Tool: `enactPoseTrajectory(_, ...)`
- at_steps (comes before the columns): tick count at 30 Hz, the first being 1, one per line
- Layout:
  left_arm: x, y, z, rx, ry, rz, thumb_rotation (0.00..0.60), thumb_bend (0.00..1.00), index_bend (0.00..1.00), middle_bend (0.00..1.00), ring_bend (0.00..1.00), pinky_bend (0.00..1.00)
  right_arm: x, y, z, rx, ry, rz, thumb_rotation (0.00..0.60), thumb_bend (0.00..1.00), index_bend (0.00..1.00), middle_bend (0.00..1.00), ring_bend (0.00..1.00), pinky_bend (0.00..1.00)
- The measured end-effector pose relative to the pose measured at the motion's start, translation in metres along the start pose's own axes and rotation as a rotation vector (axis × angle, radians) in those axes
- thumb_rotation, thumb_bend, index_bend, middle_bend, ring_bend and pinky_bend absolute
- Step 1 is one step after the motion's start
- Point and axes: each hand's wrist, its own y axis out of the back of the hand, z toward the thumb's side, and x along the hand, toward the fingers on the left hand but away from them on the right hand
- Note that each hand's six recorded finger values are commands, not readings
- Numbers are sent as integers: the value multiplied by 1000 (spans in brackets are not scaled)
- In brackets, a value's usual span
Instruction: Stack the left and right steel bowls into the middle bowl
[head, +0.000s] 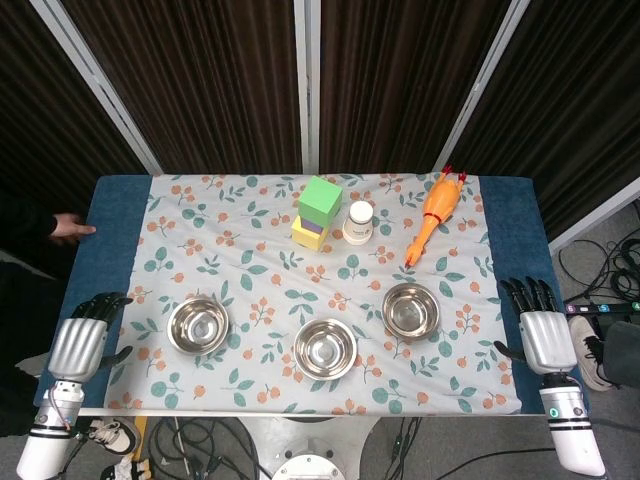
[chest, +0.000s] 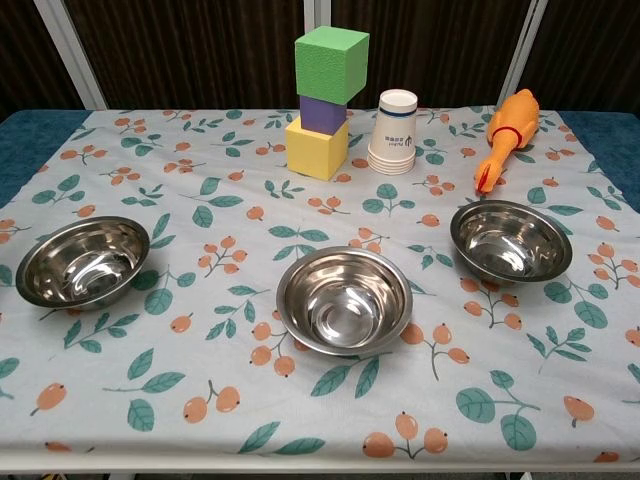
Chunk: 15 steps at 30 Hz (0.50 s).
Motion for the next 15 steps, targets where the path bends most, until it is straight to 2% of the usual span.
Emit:
enactPoseTrajectory(9,0,-2,2,-2,-8,-7,600,145,292,302,208,287,0,6,2,-1,7,-10,600,4,107,108,0,0)
enactPoseTrajectory(12,1,-1,2,-7,-7,-9,600,145,292,302,208,287,-1,6,7,0,21,-3,600,1,107,142,1,0)
enactPoseTrajectory(15,1,-2,3,-9,-12,-11,600,145,292,302,208,287,-2,1,13,24,51,36,600,0,120,202,13,0)
